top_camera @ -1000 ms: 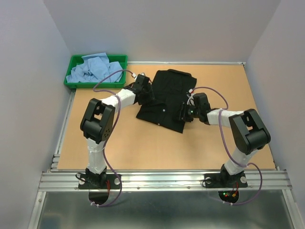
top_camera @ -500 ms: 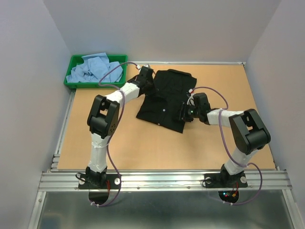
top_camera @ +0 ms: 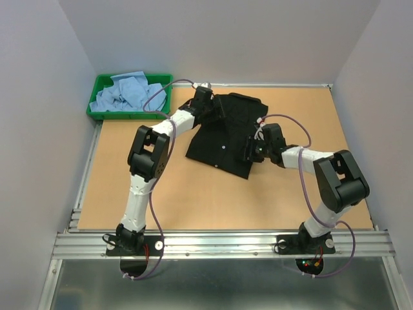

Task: Fold and stack the long sleeve shirts
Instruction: Fold the shirt

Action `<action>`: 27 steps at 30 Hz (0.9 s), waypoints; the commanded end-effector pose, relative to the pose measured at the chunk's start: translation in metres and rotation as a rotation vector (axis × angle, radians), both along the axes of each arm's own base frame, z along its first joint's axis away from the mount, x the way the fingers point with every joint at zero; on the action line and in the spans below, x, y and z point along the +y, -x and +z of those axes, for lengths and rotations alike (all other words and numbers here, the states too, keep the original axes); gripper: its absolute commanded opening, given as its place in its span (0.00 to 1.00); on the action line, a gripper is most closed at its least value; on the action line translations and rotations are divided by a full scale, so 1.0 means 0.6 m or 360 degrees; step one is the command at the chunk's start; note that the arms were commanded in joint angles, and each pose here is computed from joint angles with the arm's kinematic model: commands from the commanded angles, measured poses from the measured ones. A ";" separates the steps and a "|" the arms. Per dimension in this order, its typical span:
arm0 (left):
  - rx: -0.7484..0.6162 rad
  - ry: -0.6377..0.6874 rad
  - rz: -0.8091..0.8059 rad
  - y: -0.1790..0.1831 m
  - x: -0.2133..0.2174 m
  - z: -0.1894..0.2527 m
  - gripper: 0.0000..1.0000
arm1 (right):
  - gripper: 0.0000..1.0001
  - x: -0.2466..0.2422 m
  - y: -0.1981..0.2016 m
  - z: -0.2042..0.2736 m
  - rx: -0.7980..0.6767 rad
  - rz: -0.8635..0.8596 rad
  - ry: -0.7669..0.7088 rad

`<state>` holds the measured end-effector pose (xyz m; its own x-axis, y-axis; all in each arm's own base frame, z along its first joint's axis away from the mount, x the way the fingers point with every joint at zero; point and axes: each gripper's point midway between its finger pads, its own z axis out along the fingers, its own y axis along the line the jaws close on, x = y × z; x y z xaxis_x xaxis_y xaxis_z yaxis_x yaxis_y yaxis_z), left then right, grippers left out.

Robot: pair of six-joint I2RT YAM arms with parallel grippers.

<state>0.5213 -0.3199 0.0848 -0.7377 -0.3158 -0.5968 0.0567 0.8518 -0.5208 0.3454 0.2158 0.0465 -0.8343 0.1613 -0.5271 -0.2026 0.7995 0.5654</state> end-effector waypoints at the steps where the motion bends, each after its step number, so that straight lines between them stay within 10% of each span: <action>1: -0.0366 0.0017 -0.0022 -0.033 0.007 0.135 0.88 | 0.54 0.006 -0.048 0.095 -0.0262 0.0011 0.0025; 9: -0.0529 -0.0038 0.0201 0.034 0.128 0.252 0.90 | 0.61 0.038 -0.090 0.208 -0.0468 0.0080 -0.0088; 23: -0.0063 0.0025 0.0040 0.179 0.137 0.031 0.39 | 0.59 0.146 -0.213 0.265 -0.0528 0.0152 -0.0324; 27: 0.0032 -0.0034 0.0086 0.189 0.150 -0.028 0.38 | 0.57 0.169 -0.239 0.217 -0.0457 0.0146 -0.0387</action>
<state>0.4034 -0.2256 0.0624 -0.7539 -0.3207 -0.5735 -0.0114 0.8791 -0.4766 0.4704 0.2964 0.1600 -0.7016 0.1951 -0.6854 -0.4031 0.6845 0.6075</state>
